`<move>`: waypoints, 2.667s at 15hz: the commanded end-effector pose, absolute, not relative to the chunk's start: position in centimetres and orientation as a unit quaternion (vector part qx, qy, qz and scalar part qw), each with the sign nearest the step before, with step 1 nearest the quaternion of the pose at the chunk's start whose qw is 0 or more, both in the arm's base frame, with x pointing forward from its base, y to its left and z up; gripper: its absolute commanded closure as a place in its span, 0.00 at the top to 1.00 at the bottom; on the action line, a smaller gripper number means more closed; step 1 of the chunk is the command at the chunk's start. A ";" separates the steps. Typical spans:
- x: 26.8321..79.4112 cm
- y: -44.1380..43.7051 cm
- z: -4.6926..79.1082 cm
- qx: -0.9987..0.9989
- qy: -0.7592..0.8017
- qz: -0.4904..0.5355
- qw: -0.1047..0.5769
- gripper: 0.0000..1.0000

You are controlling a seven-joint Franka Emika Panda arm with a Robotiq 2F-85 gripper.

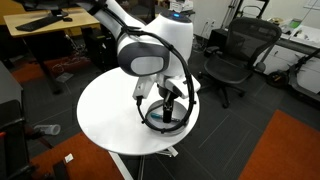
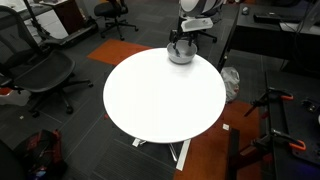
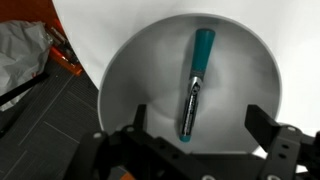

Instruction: Pick up the marker from the bowl and put it on the table

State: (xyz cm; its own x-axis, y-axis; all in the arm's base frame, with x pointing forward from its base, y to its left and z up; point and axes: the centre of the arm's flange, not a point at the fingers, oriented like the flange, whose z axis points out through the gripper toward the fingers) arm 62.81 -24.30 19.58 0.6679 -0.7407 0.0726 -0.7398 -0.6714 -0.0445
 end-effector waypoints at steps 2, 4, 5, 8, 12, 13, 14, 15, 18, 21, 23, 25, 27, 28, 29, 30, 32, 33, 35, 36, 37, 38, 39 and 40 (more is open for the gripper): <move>64.3 -25.1 18.6 -0.903 0.429 -0.020 0.002 1.00; 64.6 -25.4 18.3 -0.902 0.432 -0.017 0.000 1.00; 64.8 -25.5 18.2 -0.900 0.435 -0.015 -0.001 1.00; 65.4 -25.8 17.6 -0.900 0.437 -0.007 -0.003 1.00; 65.4 -26.0 16.1 -0.897 0.442 0.007 -0.009 1.00; 65.5 -26.1 15.7 -0.897 0.443 0.010 -0.010 1.00; 65.5 -26.2 15.4 -0.897 0.443 0.012 -0.011 1.00; 65.6 -26.2 15.2 -0.897 0.442 0.015 -0.012 1.00; 65.9 -26.3 14.9 -0.898 0.439 0.017 -0.016 0.68; 66.2 -26.4 15.1 -0.898 0.439 0.015 -0.017 0.43; 66.4 -26.5 15.3 -0.898 0.439 0.012 -0.017 0.29; 66.5 -26.7 15.6 -0.898 0.439 0.010 -0.016 0.14; 66.6 -26.7 15.8 -0.898 0.439 0.010 -0.016 0.01; 66.5 -26.6 16.0 -0.899 0.439 0.011 -0.013 0.01; 66.3 -26.4 16.4 -0.898 0.439 0.010 -0.010 0.05; 66.0 -26.1 17.1 -0.900 0.437 0.006 -0.010 0.05; 65.2 -25.1 18.3 -0.902 0.431 -0.006 -0.009 0.05; 64.9 -24.8 19.0 -0.904 0.428 -0.012 -0.009 0.05; 64.4 -24.1 21.1 -0.907 0.420 -0.025 -0.008 0.05; 64.0 -23.6 22.4 -0.909 0.415 -0.033 -0.007 0.05; 63.8 -23.2 23.3 -0.911 0.411 -0.039 -0.006 0.05; 63.4 -22.8 24.5 -0.913 0.406 -0.044 -0.006 0.05; 62.9 -22.3 25.7 -0.914 0.401 -0.051 -0.007 0.05; 62.4 -21.8 26.7 -0.916 0.396 -0.059 -0.008 0.05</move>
State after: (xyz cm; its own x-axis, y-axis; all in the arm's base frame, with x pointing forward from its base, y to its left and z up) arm 66.01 -23.91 22.79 0.6615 -0.7463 0.0739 -0.7468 -0.6645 -0.0266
